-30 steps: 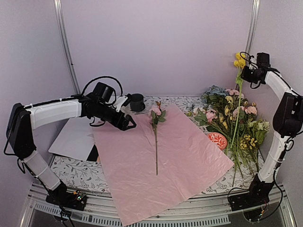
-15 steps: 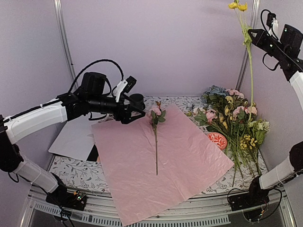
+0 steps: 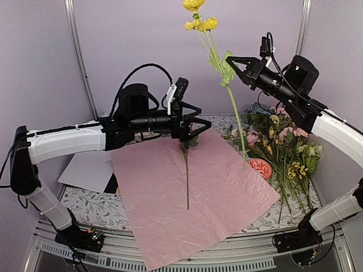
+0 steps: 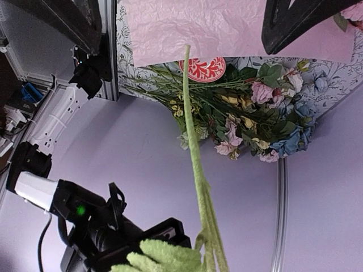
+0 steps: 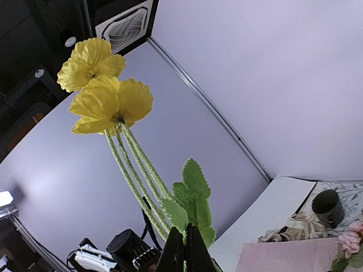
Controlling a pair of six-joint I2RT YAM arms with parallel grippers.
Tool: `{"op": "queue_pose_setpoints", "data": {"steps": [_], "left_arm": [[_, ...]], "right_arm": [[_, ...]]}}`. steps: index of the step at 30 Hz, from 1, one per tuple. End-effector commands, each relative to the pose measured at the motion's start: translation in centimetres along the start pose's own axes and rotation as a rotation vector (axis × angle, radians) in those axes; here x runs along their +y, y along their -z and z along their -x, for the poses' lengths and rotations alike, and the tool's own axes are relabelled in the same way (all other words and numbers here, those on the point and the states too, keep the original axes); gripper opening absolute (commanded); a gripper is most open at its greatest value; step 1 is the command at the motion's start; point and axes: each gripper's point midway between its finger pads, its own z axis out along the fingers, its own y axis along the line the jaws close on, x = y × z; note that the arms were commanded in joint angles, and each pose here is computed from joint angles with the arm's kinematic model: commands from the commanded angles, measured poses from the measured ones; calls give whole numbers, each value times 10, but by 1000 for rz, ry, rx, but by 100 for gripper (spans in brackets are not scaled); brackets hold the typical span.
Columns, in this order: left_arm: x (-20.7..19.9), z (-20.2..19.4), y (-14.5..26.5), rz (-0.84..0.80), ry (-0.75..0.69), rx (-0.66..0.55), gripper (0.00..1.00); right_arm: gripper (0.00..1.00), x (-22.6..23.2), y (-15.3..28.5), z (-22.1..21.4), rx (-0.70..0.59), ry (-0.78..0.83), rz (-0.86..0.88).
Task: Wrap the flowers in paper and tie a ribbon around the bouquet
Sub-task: Pass from the right arm to the left
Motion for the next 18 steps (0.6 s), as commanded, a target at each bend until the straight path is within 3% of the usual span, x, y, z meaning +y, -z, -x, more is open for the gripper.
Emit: {"op": "queue_pose_setpoints", "data": {"steps": [1,9,11,13,16,18], "left_arm": [[3,23,-11,21,22,-121,99],[68,1,-5,379,67,-85,91],[79,-4,0,444,70,-85,83],[83,-8,2,472,79,-80,61],[82,-9,6,475,83,-82,6],[77,-7,9,471,95,-77,0]], "right_arm": [[0,18,-26,-22,-64,-156,150],[0,19,-63,-73,11,-331,241],[0,19,-66,-79,30,-340,245],[0,15,-66,-84,37,-354,234],[0,14,-66,-84,42,-360,230],[0,12,-65,-86,49,-355,215]]}}
